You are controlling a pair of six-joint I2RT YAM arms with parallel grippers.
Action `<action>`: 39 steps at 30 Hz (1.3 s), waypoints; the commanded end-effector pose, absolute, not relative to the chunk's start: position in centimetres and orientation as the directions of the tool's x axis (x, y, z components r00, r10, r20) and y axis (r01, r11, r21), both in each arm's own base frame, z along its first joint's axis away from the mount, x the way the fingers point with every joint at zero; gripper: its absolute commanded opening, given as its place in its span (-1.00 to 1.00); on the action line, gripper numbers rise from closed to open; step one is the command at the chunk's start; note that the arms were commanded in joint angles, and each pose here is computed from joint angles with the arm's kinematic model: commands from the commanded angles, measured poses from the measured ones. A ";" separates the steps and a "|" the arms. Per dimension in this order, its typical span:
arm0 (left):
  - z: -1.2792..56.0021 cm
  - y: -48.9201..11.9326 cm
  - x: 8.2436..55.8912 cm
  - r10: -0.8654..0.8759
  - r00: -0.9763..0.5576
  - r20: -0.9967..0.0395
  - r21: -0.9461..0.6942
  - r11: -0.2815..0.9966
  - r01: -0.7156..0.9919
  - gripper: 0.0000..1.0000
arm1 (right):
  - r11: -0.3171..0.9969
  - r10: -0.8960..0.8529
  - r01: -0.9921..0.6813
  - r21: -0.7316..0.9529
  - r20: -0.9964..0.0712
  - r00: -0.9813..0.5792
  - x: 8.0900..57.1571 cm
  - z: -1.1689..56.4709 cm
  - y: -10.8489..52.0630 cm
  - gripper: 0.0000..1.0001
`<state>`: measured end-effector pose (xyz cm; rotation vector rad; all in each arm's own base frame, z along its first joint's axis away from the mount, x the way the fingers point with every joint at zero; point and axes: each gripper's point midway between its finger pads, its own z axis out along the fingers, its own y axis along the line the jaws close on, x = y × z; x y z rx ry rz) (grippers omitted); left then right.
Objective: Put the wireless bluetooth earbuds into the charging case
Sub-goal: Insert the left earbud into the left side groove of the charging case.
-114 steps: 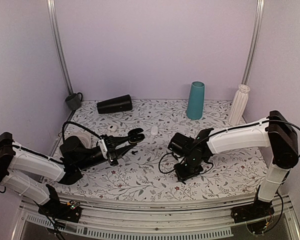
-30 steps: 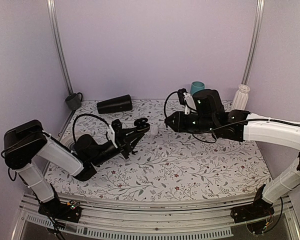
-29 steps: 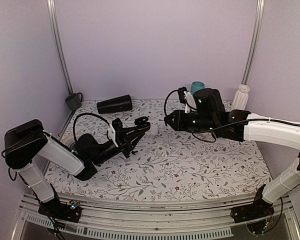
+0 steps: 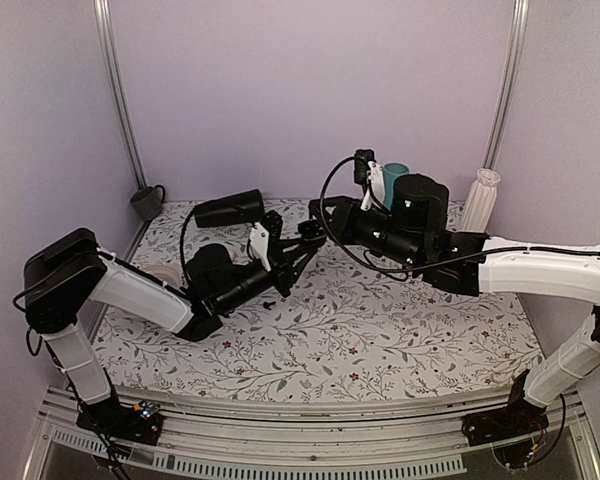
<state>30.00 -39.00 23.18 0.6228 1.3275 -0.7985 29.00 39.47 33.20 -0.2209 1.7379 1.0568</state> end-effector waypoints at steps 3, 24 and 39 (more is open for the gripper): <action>26.0 -39.9 28.8 -0.201 0.068 -0.977 -0.057 0.556 0.829 -1.00 | 0.590 0.338 -0.623 0.514 -0.858 -0.388 28.7 32.6 39.6 -0.66; 27.3 -40.7 27.6 -0.161 0.111 -0.981 0.012 0.517 0.856 -1.00 | 0.615 0.329 -0.628 0.476 -0.879 -0.344 28.5 30.8 39.0 -0.66; 28.6 -41.6 25.9 -0.127 0.073 -0.989 0.013 0.419 0.908 -1.00 | 0.615 0.314 -0.659 0.433 -0.901 -0.299 28.1 31.2 38.7 -0.64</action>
